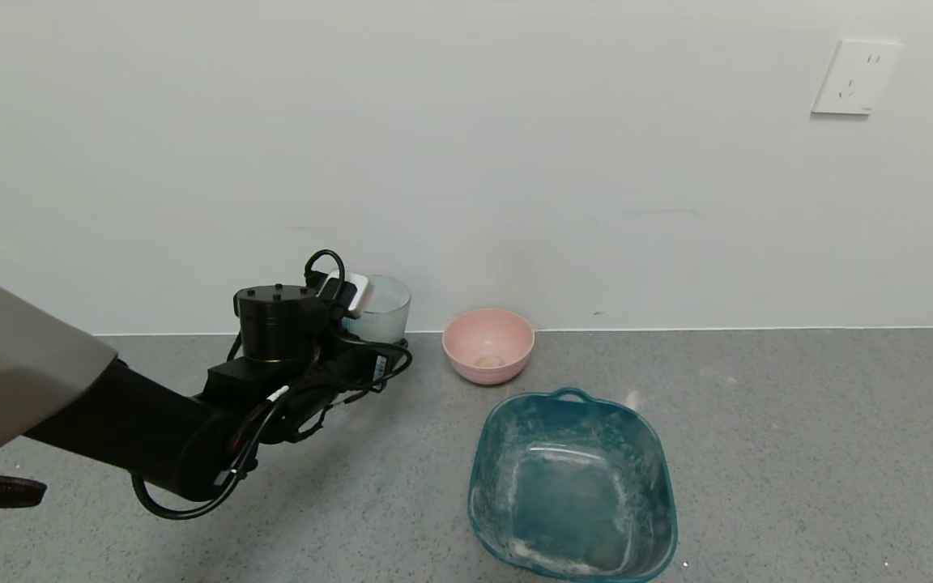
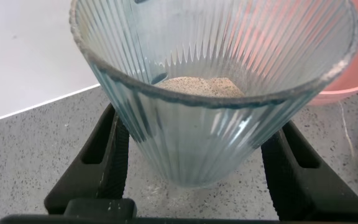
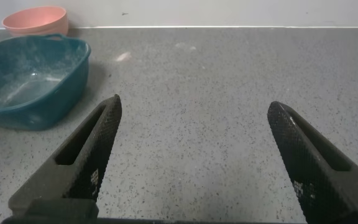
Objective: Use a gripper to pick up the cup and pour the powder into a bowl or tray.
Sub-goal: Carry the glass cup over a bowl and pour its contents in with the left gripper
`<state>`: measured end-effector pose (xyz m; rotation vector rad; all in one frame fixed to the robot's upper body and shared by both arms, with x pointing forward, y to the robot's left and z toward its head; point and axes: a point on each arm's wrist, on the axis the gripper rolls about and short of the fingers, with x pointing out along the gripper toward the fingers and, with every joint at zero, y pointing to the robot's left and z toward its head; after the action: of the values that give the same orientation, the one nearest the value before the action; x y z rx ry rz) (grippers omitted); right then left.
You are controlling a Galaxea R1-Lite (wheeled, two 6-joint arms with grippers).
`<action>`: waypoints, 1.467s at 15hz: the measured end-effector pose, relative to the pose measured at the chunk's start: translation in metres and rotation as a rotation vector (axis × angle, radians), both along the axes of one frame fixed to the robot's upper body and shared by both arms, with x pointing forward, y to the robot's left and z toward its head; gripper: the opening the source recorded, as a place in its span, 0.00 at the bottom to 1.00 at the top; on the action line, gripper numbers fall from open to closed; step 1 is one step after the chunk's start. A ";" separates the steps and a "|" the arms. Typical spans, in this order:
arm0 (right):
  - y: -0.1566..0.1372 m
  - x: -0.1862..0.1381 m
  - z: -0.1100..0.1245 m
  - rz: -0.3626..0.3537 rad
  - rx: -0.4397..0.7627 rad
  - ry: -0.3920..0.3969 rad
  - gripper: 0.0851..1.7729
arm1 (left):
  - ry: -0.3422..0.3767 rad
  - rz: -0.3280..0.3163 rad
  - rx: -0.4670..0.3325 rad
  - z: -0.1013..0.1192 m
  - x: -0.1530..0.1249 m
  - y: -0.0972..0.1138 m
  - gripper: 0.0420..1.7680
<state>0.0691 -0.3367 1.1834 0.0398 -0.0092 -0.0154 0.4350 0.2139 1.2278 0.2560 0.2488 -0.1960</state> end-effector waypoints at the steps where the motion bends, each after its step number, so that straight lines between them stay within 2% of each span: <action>1: 0.000 0.000 0.000 0.000 0.000 0.000 0.96 | 0.000 -0.012 0.021 0.003 0.000 -0.004 0.70; 5: 0.000 0.000 0.000 0.000 0.000 0.000 0.96 | -0.003 0.025 0.130 0.013 0.006 -0.017 0.70; 9: 0.000 0.000 0.000 0.000 0.000 0.000 0.96 | 0.011 0.060 0.292 0.020 0.013 -0.027 0.70; 12: 0.000 0.000 0.000 0.000 0.000 0.000 0.96 | 0.008 0.098 0.379 0.027 0.023 -0.036 0.70; 15: 0.000 0.000 0.000 0.000 0.000 0.000 0.96 | 0.010 0.131 0.468 0.026 0.032 -0.044 0.70; 22: 0.000 0.000 0.000 0.000 0.000 0.000 0.96 | 0.005 0.112 0.606 0.015 0.044 -0.062 0.70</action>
<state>0.0691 -0.3367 1.1834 0.0398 -0.0092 -0.0154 0.4786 0.1521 1.2427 0.8401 0.3232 -0.0050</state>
